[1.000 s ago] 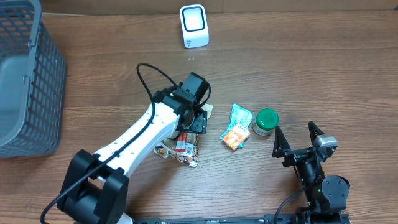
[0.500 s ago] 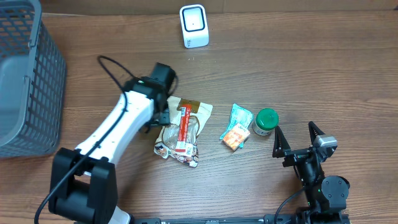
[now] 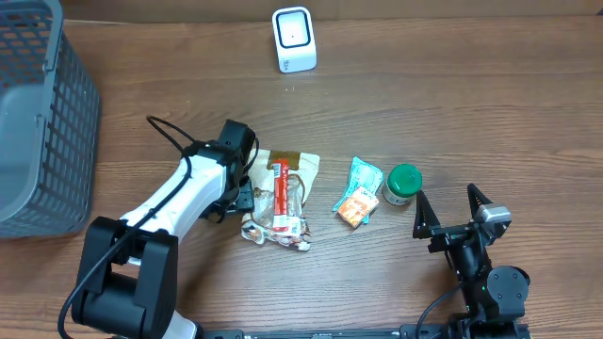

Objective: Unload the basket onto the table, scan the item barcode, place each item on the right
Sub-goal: 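Lower the snack bag onto the table beside the wipes, release, then withdraw the left gripper leftward from the snack bag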

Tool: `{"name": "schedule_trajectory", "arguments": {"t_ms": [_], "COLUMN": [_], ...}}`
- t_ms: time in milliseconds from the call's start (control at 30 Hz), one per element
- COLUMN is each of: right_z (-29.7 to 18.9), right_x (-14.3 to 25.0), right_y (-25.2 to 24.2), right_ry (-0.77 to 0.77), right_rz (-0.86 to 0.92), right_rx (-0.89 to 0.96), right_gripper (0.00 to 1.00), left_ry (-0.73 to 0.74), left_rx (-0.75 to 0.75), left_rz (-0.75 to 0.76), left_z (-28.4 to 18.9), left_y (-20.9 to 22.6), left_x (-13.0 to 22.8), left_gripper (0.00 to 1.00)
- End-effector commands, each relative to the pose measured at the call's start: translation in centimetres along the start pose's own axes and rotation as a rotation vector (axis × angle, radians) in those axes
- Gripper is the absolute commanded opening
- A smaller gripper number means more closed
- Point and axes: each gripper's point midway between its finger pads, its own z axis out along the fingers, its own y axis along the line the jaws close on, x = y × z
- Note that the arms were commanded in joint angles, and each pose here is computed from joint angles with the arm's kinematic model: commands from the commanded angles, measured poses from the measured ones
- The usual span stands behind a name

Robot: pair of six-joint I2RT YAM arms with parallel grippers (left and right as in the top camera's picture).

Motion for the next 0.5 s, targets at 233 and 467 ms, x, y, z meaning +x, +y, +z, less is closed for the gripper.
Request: {"name": "schedule_trajectory", "arguments": {"t_ms": [233, 467], "right_z": [0.0, 0.0], "right_x": [0.2, 0.2], "right_y": [-0.1, -0.1], "right_ry": [-0.002, -0.002], "right_rz": [0.002, 0.002], "right_rx": [0.002, 0.002], "right_gripper": [1.00, 1.00], "left_ry": [0.064, 0.039], "left_rx": [0.133, 0.032], "left_rz": [0.081, 0.081], "left_z": [0.2, -1.2], "left_y": [-2.3, -0.3], "left_x": [1.2, 0.8], "left_gripper": [0.64, 0.58]}}
